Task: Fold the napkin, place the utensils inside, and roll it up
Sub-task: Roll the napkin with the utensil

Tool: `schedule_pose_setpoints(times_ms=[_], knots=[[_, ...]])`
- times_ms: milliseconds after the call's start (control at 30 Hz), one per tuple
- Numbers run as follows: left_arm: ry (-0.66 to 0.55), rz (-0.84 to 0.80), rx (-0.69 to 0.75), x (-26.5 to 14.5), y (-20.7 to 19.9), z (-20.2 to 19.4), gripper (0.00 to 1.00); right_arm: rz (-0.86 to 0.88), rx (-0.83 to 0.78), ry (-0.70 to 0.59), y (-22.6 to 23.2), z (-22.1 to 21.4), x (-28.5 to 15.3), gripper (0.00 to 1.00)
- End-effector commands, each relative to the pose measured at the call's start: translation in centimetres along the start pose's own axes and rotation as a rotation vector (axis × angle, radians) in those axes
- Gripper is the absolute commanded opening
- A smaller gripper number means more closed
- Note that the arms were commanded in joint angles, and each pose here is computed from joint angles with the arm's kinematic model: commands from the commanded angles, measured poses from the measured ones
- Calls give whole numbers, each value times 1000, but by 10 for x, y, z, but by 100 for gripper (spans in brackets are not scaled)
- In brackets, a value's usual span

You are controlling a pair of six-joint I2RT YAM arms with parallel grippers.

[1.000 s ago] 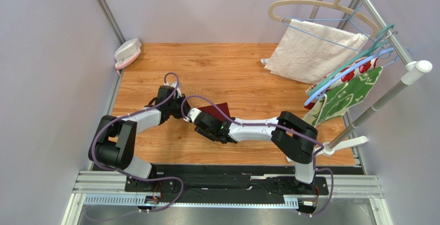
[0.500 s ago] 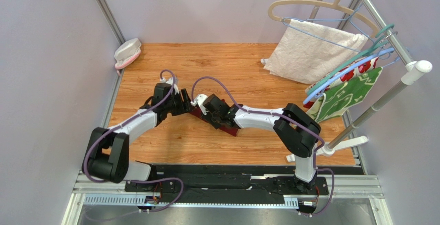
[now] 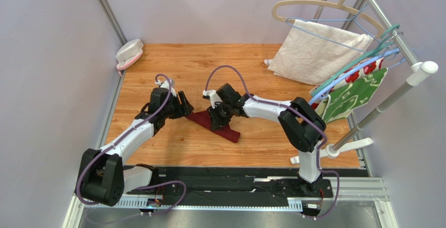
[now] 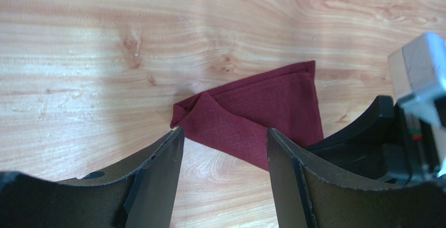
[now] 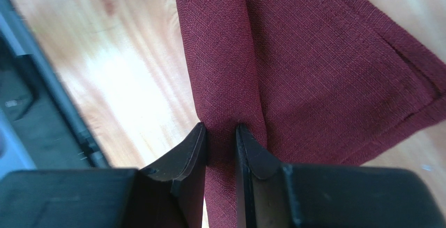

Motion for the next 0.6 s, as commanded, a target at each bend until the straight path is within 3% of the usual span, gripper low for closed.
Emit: schedule_pose_setpoints(times_ms=[0,567], knots=[[13,8,8,3,4,-8,68,143,223,189,-4,-23,4,12],[11,-41,8,31,5,-12,66,199,434,241,-46,-27,23,11]])
Point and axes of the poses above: each gripper's point midway between its finger pads, its own x axis out along the fingers, its own y axis along the line the jaws close on, z = x × y, the point moved 7 cm from there along -x, back along the fingers, and after that the axes turned 12 degrees about x, right-handed, at the moved point
